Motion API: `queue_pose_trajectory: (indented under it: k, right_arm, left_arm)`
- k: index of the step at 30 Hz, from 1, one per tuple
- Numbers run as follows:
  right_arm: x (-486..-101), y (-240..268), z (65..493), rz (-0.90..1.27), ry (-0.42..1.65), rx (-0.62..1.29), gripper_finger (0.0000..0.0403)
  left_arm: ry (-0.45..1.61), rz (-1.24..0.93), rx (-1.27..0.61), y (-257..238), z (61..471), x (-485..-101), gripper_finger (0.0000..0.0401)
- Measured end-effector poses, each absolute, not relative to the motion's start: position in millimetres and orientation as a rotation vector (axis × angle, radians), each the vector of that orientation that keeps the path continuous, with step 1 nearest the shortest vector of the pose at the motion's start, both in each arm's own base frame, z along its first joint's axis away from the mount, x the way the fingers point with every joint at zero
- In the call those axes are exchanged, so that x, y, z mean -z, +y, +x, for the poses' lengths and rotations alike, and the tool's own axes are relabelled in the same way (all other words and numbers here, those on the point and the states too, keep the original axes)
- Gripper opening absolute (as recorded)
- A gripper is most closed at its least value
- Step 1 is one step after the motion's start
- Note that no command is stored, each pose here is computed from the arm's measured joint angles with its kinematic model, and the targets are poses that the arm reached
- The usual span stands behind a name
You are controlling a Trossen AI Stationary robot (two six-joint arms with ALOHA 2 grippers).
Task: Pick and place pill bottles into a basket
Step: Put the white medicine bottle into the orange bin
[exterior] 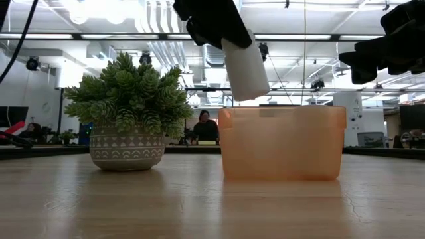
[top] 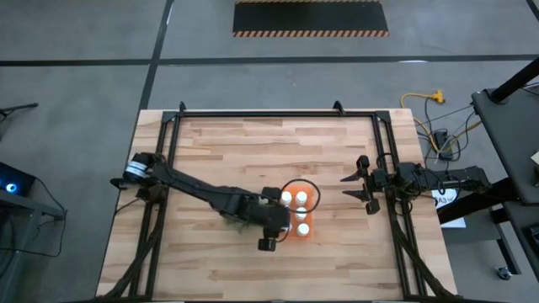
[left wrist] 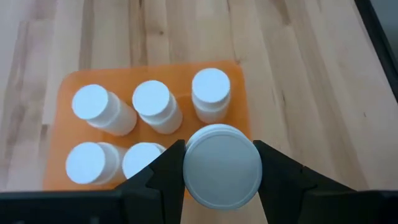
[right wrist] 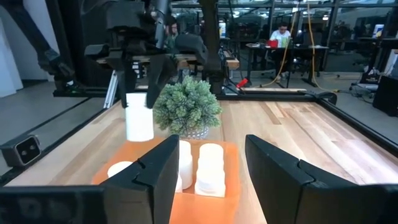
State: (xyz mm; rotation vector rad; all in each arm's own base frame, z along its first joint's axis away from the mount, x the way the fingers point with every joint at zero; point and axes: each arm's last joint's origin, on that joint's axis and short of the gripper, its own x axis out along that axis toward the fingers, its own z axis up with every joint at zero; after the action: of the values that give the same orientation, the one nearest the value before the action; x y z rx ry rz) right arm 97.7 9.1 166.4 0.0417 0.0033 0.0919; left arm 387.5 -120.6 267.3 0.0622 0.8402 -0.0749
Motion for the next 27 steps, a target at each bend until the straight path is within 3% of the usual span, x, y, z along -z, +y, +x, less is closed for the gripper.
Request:
queue_pose_trajectory:
  k: [27]
  right_arm:
    - [-166, 9, 98, 0.044, 0.01, -0.091, 0.0171]
  left_arm:
    - [0.983, 0.049, 0.045, -117, 413, -218, 0.0142]
